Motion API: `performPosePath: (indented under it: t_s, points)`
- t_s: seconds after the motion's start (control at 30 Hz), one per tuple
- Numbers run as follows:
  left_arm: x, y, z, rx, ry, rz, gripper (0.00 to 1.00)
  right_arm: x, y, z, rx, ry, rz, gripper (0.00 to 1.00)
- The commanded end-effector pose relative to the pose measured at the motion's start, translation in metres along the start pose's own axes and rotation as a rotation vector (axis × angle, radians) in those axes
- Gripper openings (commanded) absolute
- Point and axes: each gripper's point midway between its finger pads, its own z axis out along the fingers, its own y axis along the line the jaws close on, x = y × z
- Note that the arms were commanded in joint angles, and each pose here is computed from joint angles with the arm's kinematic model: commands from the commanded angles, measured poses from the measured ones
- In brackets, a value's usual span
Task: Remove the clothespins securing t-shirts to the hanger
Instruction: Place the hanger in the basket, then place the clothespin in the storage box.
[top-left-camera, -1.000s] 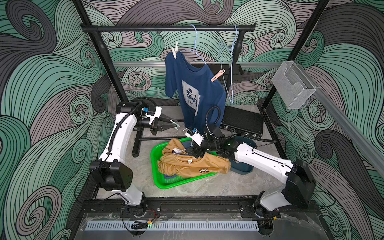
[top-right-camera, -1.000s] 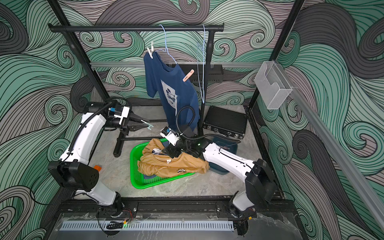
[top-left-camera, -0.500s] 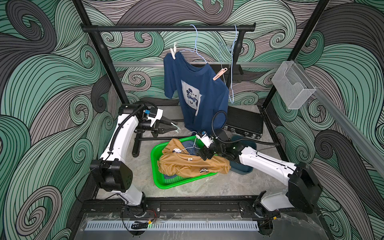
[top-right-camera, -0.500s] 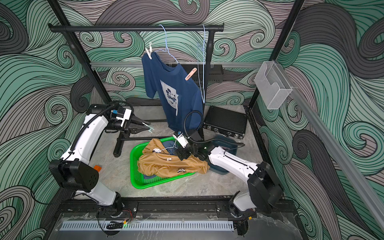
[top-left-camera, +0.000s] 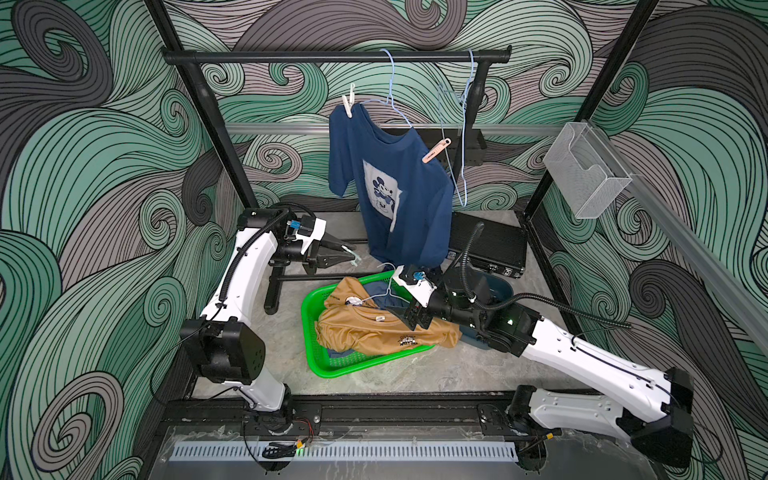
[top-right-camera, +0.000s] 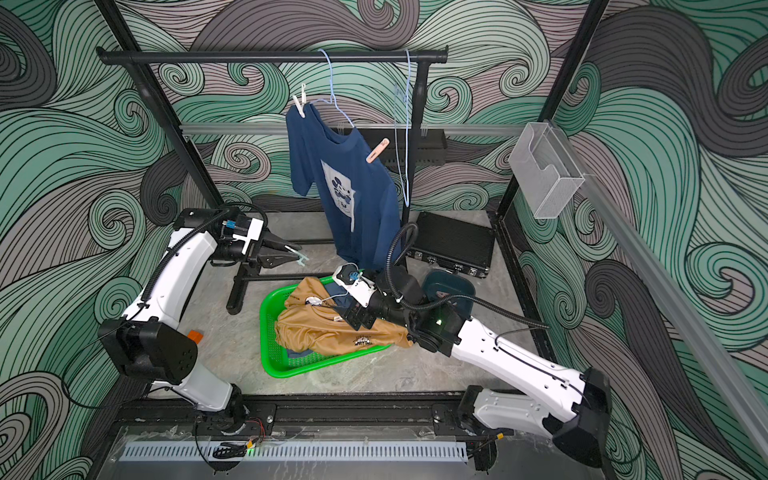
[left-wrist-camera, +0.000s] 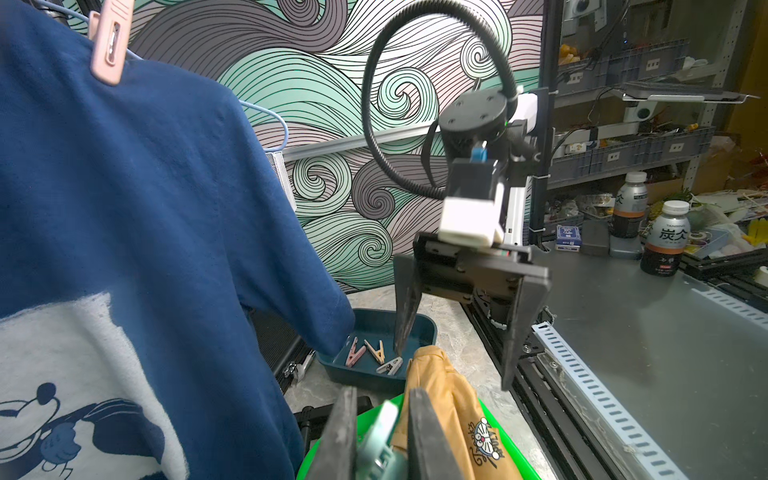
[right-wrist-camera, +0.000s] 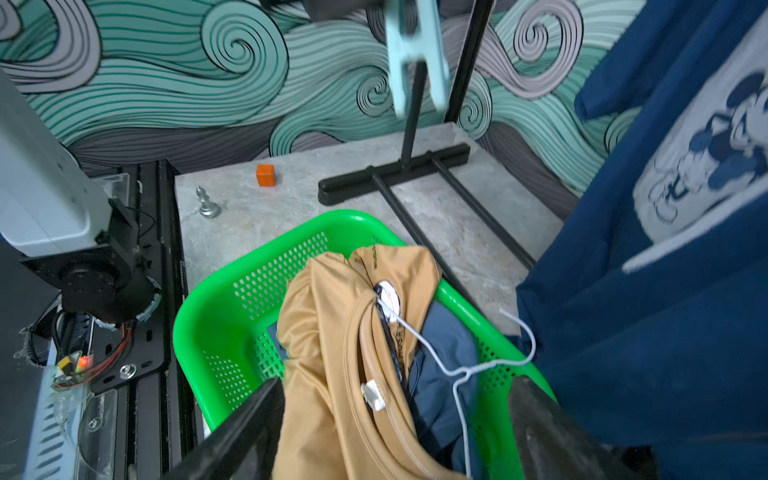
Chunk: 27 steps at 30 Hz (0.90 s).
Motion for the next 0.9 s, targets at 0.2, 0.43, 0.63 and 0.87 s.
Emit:
performPosePath:
  t_s: [0.2, 0.43, 0.63, 0.87]
  points:
    - [-0.019, 0.0, 0.0, -0.037, -0.123, -0.177, 0.06, -0.08, 0.008, 0.034, -0.057, -0.196, -0.098, 0.75]
    - [-0.02, -0.001, 0.0, -0.036, -0.124, -0.177, 0.06, -0.09, 0.003, 0.058, -0.04, -0.206, -0.11, 0.68]
    - [-0.022, -0.001, 0.0, -0.035, -0.124, -0.174, 0.06, -0.091, -0.008, 0.066, 0.011, -0.203, -0.12, 0.61]
    - [-0.023, -0.001, 0.0, -0.035, -0.124, -0.176, 0.06, -0.093, -0.025, 0.069, 0.089, -0.223, -0.088, 0.59]
